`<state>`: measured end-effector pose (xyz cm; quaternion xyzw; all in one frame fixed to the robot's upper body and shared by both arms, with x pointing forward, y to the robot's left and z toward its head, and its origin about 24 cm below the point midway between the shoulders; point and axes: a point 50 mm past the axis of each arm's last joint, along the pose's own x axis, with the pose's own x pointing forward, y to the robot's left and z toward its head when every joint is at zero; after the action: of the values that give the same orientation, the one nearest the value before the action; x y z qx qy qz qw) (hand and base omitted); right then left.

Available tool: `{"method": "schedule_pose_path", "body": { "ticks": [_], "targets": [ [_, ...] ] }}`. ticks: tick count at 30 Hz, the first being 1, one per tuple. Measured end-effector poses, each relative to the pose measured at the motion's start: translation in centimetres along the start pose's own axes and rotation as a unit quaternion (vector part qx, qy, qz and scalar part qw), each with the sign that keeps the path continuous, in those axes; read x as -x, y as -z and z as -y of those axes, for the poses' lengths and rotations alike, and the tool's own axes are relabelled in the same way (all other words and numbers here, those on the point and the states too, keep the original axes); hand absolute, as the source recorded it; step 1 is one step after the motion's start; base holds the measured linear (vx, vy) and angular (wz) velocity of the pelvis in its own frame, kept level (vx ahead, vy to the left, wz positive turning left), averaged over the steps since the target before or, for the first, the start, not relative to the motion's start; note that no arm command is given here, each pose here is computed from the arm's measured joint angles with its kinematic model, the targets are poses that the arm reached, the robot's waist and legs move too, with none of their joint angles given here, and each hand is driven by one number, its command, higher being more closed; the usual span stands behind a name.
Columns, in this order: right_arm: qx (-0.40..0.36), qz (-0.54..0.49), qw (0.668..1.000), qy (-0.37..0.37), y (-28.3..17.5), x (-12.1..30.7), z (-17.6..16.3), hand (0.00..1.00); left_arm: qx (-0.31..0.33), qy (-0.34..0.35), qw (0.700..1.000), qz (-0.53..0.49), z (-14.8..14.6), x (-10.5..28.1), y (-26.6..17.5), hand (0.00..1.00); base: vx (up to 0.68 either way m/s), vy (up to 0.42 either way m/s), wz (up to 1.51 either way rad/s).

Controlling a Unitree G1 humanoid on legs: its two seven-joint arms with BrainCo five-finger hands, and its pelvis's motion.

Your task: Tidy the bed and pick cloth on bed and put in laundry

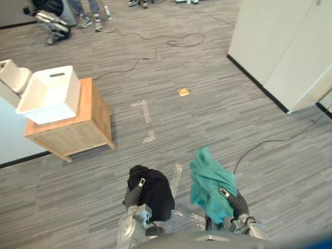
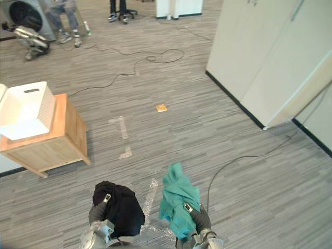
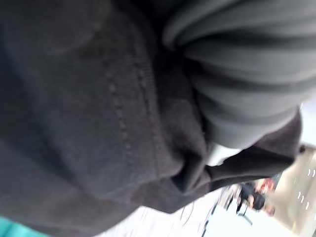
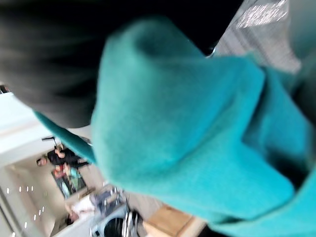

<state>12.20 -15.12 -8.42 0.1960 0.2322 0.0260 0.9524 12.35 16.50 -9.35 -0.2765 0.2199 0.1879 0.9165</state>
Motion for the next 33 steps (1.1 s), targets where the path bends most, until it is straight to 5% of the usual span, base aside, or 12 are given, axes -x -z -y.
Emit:
{"method": "schedule_pose_path", "body": {
  "ticks": [5,15,33],
  "targets": [
    [0.008,0.019,1.0,-0.014,-1.0,-0.2,-0.6,1.0,0.064,-0.002,0.997,-0.043,-1.1,1.8,1.6,1.0,0.19,-0.192,0.58],
    [0.029,0.042,0.999,0.005,-3.0,0.2,1.0,1.0,0.075,0.022,0.996,-0.039,0.1,0.8,0.5,1.0,0.31,-0.036,0.14],
    [0.003,0.027,1.0,-0.012,-1.6,0.5,-1.0,1.0,0.007,0.026,1.0,0.013,0.6,-0.2,-2.1,1.0,0.35,0.084,0.25]
  ]
}}
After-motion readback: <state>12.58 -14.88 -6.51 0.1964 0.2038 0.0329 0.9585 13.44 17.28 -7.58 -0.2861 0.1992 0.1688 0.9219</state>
